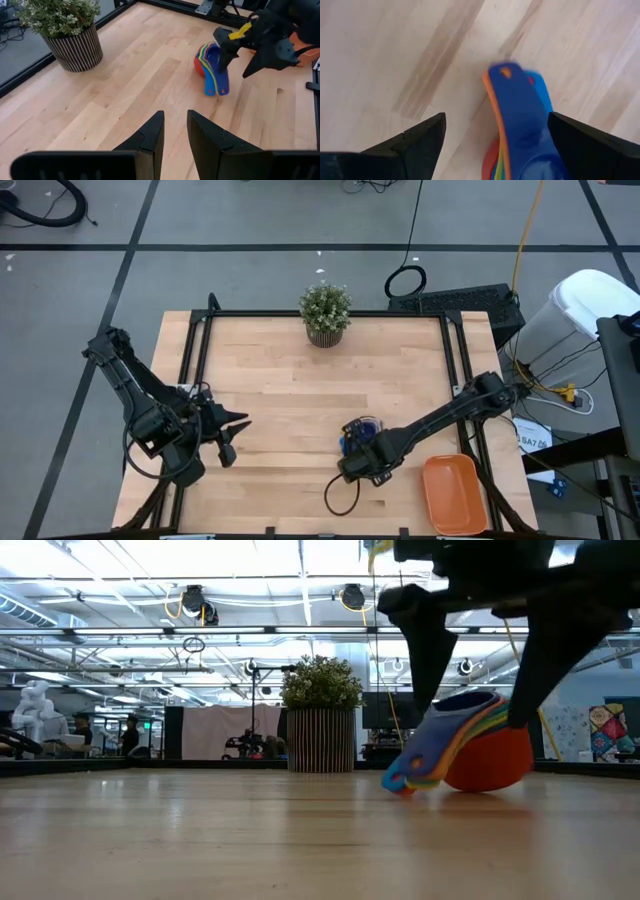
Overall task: Nest measuring cups in basket
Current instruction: Put the nested measuring cups into the orange bin
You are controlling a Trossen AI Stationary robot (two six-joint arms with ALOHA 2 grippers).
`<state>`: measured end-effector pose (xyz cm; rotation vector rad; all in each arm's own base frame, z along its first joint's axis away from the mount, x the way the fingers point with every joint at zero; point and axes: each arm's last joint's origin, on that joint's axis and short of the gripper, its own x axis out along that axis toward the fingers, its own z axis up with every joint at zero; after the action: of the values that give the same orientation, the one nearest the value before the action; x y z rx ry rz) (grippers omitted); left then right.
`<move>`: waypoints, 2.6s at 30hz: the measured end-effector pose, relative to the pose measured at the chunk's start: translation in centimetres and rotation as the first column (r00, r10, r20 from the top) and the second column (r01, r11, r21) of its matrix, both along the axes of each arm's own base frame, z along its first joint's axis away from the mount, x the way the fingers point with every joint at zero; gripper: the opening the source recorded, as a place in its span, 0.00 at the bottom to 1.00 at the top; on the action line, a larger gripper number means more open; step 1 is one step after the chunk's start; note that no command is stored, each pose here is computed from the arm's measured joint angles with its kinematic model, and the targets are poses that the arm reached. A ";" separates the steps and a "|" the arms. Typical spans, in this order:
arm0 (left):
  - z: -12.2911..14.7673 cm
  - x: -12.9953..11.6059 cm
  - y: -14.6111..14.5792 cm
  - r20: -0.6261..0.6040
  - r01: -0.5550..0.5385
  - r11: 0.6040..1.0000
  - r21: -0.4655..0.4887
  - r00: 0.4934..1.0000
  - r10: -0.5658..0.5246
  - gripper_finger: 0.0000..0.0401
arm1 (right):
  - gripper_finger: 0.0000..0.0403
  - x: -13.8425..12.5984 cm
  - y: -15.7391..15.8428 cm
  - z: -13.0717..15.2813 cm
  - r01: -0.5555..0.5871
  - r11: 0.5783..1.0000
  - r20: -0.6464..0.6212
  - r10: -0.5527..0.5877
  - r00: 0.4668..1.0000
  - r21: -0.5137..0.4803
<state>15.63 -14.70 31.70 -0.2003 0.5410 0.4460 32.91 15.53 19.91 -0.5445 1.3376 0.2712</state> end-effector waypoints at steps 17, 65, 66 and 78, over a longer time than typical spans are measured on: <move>0.0 0.0 0.0 0.001 -0.001 1.000 -0.002 1.000 0.001 0.22 | 0.85 0.1 -0.4 0.4 -0.031 0.997 0.012 0.032 0.999 -0.065; 0.0 -0.7 -0.7 0.008 0.035 0.999 -0.019 0.999 -0.034 0.22 | 0.77 0.7 -6.4 -2.0 0.203 0.979 -0.078 -0.205 0.976 -0.032; 0.0 -0.7 -0.7 0.008 0.035 0.999 -0.019 0.999 -0.034 0.22 | 0.75 0.7 -6.4 -2.0 0.203 0.979 -0.078 -0.205 0.976 -0.032; 0.0 -0.7 -0.7 0.008 0.035 0.999 -0.019 0.999 -0.034 0.22 | 0.39 0.7 -6.4 -2.0 0.202 0.979 -0.078 -0.204 0.976 -0.033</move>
<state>14.92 -15.42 31.70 -0.2104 0.5408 0.4065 33.64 9.12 17.93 -0.4165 1.4653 0.1099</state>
